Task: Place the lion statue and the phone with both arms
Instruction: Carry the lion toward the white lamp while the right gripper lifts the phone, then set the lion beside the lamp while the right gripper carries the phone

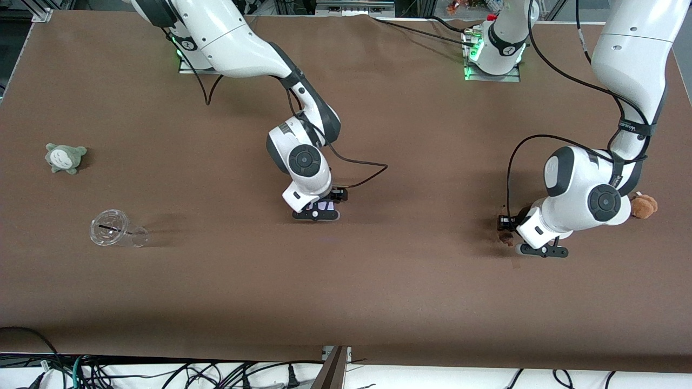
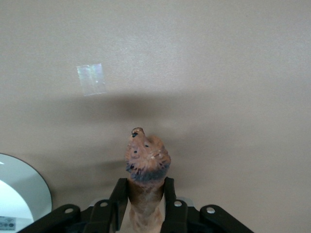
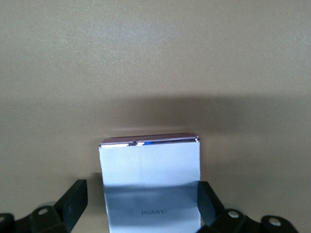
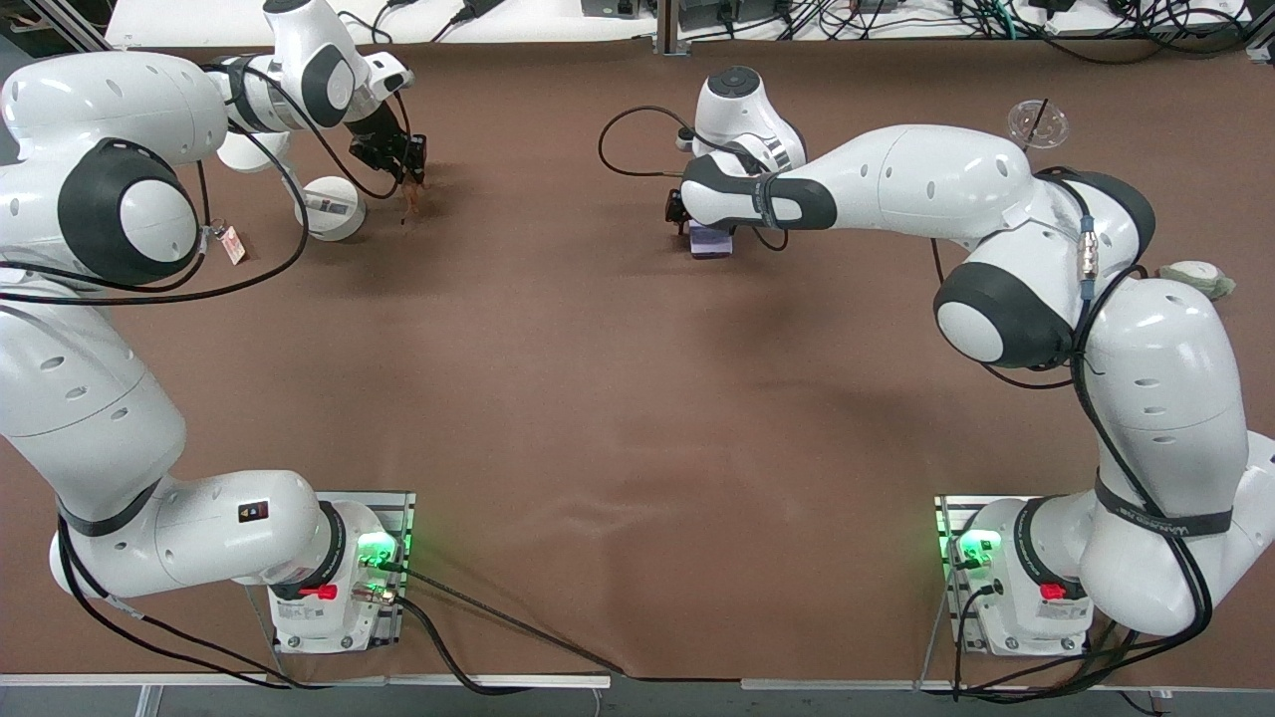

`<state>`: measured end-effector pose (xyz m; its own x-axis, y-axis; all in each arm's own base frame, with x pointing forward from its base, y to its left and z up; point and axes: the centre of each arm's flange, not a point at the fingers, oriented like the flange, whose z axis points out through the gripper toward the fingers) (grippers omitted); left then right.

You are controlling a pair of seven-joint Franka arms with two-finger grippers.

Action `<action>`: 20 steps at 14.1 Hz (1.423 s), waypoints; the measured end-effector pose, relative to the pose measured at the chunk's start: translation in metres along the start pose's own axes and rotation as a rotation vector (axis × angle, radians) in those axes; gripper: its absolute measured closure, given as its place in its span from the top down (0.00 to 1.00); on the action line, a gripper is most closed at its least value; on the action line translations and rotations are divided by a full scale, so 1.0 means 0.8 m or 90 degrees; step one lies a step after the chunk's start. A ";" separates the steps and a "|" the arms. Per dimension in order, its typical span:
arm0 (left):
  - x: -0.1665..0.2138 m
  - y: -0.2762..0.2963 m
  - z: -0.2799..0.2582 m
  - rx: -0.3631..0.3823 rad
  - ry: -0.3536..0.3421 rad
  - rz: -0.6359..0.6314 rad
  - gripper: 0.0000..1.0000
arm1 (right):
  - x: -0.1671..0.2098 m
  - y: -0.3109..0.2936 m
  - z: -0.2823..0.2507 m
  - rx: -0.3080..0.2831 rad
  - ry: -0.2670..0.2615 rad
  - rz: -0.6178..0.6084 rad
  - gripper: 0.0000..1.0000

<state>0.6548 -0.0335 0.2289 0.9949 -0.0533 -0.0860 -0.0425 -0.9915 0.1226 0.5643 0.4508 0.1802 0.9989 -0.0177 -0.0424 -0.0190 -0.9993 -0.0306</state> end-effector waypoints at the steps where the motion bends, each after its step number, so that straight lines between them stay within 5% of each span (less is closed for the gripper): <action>1: 0.000 -0.001 0.000 0.000 0.000 -0.001 0.34 | 0.000 0.000 0.000 0.000 0.000 0.000 1.00; 13: 0.002 -0.027 0.020 0.027 0.005 0.011 0.35 | 0.003 0.002 -0.002 -0.002 0.004 -0.001 1.00; 17: 0.004 -0.032 0.018 0.027 0.009 0.007 0.62 | 0.003 0.003 0.001 -0.007 0.005 -0.004 1.00; 20: 0.005 -0.031 0.012 0.028 0.008 0.007 0.92 | 0.001 0.004 0.007 -0.011 0.001 -0.005 1.00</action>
<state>0.6593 -0.0100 0.2163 0.9954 -0.0628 -0.0727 -0.0569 -0.9952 0.0802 0.5645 0.4475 0.1748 0.9991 -0.0103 -0.0409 -0.0109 -0.9998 -0.0143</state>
